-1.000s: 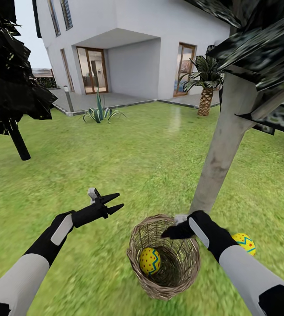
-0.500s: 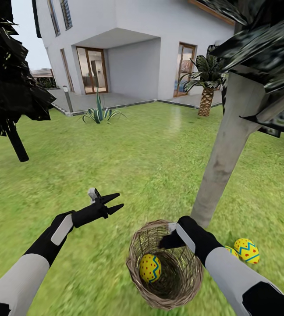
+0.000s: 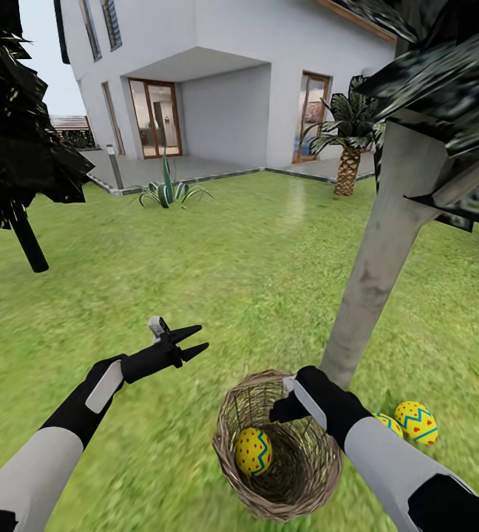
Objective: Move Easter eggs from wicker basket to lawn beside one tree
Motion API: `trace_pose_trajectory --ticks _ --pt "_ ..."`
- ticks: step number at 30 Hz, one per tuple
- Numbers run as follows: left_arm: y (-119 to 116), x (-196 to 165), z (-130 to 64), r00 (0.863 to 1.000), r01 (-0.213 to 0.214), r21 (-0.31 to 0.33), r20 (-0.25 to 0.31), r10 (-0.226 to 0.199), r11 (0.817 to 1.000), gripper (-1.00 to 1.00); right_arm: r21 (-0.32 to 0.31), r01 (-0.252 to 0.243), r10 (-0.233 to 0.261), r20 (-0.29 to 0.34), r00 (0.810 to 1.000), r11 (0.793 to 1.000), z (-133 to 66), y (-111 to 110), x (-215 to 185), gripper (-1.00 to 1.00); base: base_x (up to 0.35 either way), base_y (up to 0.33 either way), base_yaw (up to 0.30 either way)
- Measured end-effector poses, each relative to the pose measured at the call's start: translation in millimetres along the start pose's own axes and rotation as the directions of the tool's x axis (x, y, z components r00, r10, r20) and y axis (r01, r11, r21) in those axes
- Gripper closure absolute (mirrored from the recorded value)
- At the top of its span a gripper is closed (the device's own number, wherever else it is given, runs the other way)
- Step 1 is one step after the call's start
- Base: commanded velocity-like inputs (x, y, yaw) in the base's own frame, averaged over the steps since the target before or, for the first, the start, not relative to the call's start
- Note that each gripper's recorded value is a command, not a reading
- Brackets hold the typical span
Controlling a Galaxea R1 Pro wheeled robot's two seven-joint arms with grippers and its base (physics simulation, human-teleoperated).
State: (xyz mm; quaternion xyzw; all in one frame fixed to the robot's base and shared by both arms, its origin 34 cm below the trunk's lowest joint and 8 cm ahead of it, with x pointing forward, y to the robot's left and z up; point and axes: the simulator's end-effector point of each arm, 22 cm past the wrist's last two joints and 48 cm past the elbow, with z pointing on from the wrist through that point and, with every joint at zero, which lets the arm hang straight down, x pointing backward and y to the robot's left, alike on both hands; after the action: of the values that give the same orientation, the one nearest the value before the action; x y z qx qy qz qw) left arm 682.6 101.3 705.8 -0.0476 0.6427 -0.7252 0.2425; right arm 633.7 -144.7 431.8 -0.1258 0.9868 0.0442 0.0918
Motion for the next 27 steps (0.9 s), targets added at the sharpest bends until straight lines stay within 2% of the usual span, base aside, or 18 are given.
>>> trace_pose_trajectory --ticks 5,11,14,27 --pt "0.1 -0.1 -0.1 1.000 0.000 -0.001 0.001 0.000 1.000 -1.00 -0.005 0.000 0.000 -0.003 1.000 1.000 0.0 1.4 0.7 -1.00 0.021 0.000 0.000" --pt "0.3 0.7 0.7 1.000 0.000 -0.003 -0.001 0.000 1.000 -1.00 -0.005 0.004 -0.004 -0.001 1.000 1.000 -0.5 2.4 0.3 -1.00 0.272 0.032 0.000" --pt "0.5 0.6 0.7 1.000 0.000 -0.002 -0.001 0.000 1.000 -1.00 0.004 0.025 -0.025 -0.003 1.000 1.000 0.3 3.2 1.1 -1.00 0.147 0.025 0.000" --pt "7.9 4.4 -1.4 1.000 -0.001 0.000 -0.001 0.001 1.000 -1.00 0.012 0.040 -0.040 -0.012 0.999 0.999 10.1 1.3 8.2 -1.00 0.011 0.002 0.000"
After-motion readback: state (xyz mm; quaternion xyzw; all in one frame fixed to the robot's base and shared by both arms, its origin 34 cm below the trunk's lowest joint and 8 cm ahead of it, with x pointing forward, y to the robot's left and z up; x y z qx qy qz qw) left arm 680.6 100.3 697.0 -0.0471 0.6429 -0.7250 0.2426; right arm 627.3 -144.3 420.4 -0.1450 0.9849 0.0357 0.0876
